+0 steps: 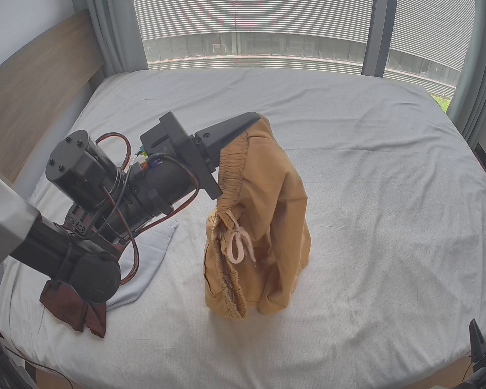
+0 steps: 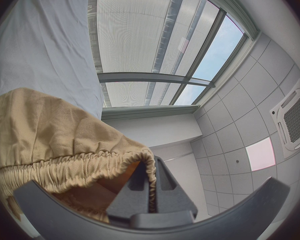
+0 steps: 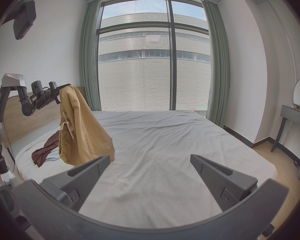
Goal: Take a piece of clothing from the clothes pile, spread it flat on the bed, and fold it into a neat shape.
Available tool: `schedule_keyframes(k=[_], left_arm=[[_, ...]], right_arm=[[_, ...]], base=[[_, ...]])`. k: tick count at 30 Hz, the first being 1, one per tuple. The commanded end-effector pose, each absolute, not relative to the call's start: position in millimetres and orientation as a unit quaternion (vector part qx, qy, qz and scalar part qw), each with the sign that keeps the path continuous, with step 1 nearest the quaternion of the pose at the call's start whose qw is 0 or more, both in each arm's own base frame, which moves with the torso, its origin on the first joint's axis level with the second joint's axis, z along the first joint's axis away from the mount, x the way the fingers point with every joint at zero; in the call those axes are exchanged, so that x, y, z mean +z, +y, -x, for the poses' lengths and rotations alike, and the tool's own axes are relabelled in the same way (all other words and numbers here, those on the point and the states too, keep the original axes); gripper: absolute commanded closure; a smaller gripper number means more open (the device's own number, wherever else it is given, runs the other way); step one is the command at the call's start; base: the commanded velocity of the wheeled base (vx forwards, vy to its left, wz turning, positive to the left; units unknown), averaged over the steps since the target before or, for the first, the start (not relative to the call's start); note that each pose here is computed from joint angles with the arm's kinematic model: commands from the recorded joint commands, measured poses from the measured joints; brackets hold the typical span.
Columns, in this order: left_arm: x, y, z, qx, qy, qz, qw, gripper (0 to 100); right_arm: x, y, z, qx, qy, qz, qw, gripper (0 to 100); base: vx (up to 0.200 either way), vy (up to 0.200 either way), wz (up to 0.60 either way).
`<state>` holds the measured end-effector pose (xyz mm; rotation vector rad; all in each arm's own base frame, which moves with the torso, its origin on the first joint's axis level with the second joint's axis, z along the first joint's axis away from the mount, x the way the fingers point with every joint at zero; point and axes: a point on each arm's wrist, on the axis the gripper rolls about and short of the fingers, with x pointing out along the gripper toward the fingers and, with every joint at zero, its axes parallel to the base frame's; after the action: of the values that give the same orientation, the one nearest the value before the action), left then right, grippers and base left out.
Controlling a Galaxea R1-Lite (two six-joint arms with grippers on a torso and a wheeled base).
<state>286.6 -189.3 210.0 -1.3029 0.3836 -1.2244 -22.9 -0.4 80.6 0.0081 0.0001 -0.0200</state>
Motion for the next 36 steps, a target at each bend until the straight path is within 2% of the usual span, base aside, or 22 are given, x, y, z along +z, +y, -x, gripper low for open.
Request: schedule_keyframes(k=[1,23,36], left_arm=[[211,-189,-287,-0.53,0.164,0.565,0.611,100],[222,-180,-284,-0.535,0.145,0.562,0.614,100],[221,-168,-291,-0.524,0.12,0.546,0.642,100]], right_arm=[[76,0,23,-0.011,0.001,-0.004,1.0,0],[76,0,23,-0.01,0.0,-0.008,1.0,0],[76,0,23,-0.004,-0.002,-0.008,1.0,0]], base=[[0.0,0.0,0.0],[0.0,0.0,0.0],[0.0,0.0,0.0]])
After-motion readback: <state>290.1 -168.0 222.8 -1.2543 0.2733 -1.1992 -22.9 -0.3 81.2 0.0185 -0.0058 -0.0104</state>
